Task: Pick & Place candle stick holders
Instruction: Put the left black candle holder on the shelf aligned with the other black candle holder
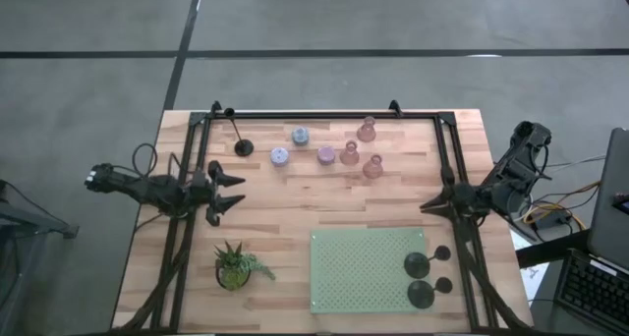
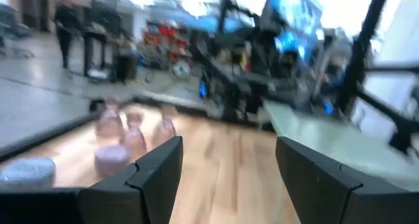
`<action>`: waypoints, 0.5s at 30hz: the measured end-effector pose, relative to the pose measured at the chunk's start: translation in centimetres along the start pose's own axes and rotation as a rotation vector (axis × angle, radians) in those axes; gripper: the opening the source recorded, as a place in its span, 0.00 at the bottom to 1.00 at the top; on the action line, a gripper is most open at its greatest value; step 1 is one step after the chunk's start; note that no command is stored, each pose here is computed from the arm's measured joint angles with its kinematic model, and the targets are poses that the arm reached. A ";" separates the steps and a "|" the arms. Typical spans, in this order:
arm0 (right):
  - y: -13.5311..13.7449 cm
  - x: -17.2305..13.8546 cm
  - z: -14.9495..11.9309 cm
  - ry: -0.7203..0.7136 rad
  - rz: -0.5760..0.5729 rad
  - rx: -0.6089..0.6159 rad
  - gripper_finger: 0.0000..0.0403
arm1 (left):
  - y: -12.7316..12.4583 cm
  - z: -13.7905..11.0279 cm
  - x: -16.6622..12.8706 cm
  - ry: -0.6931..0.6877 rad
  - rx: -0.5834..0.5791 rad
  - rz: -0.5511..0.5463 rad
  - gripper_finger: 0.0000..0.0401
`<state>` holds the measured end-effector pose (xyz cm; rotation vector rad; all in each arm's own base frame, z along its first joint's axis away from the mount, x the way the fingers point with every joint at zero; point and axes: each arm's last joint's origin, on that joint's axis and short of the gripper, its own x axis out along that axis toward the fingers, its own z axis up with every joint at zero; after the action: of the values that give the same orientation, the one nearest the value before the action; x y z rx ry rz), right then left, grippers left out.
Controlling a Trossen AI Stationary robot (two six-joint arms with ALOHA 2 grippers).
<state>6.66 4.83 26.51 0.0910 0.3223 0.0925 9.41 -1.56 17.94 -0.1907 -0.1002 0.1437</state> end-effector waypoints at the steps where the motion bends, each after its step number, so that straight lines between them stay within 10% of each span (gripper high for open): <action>1: -0.1 0.0 -0.1 0.000 -0.018 -0.006 0.03 | 0.0 0.1 0.0 -0.012 -0.005 0.002 0.62; 15: -1.2 -0.4 -0.2 -0.073 -0.272 -0.037 0.02 | 0.1 1.3 -0.1 -0.138 0.039 0.086 0.62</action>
<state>6.29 3.59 26.29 0.0135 0.2570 -0.1736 9.17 -1.21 19.21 -0.1462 -0.2262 0.2445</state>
